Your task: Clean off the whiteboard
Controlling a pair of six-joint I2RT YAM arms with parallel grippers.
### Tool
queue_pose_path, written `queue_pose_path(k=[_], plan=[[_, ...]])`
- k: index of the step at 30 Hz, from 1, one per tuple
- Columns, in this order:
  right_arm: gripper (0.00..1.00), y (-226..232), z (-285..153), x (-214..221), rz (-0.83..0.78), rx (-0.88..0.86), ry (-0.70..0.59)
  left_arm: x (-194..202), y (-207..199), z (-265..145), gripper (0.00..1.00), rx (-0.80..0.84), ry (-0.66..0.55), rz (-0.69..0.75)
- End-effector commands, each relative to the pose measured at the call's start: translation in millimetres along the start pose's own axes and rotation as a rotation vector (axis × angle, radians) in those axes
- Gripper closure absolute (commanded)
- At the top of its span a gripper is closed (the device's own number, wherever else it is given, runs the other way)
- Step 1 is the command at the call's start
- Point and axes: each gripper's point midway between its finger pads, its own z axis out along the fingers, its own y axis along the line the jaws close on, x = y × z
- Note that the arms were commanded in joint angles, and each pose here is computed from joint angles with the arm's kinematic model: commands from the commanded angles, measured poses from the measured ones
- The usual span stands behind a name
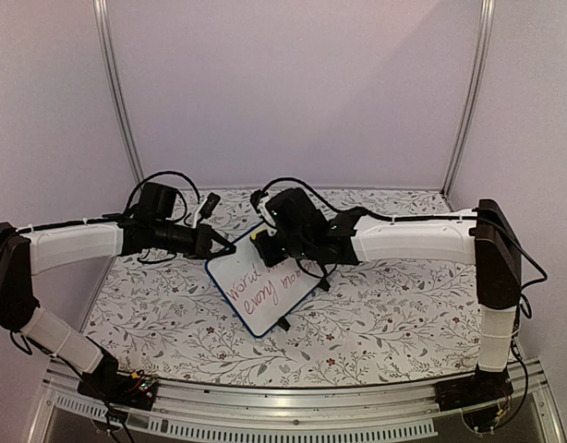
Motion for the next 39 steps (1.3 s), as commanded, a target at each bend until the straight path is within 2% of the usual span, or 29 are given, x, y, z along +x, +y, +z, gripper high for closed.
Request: queue_pose_path(k=[1, 11, 20, 26, 39], plan=[[0.82, -6, 10, 29, -0.025, 0.004, 0.068, -1, -13, -2, 1.0, 0.04, 0.001, 0.029], [0.82, -9, -1, 79, -0.023, -0.021, 0.164, -1, -13, -2, 1.0, 0.042, 0.0, 0.031], [0.82, -14, -10, 90, -0.007, -0.013, 0.177, -1, -13, -2, 1.0, 0.043, 0.001, 0.03], [0.82, -16, -8, 78, -0.005, 0.008, 0.15, -1, -13, -2, 1.0, 0.044, 0.002, 0.028], [0.82, -15, 4, 13, -0.012, 0.026, 0.035, -1, -13, -2, 1.0, 0.046, 0.001, 0.03]])
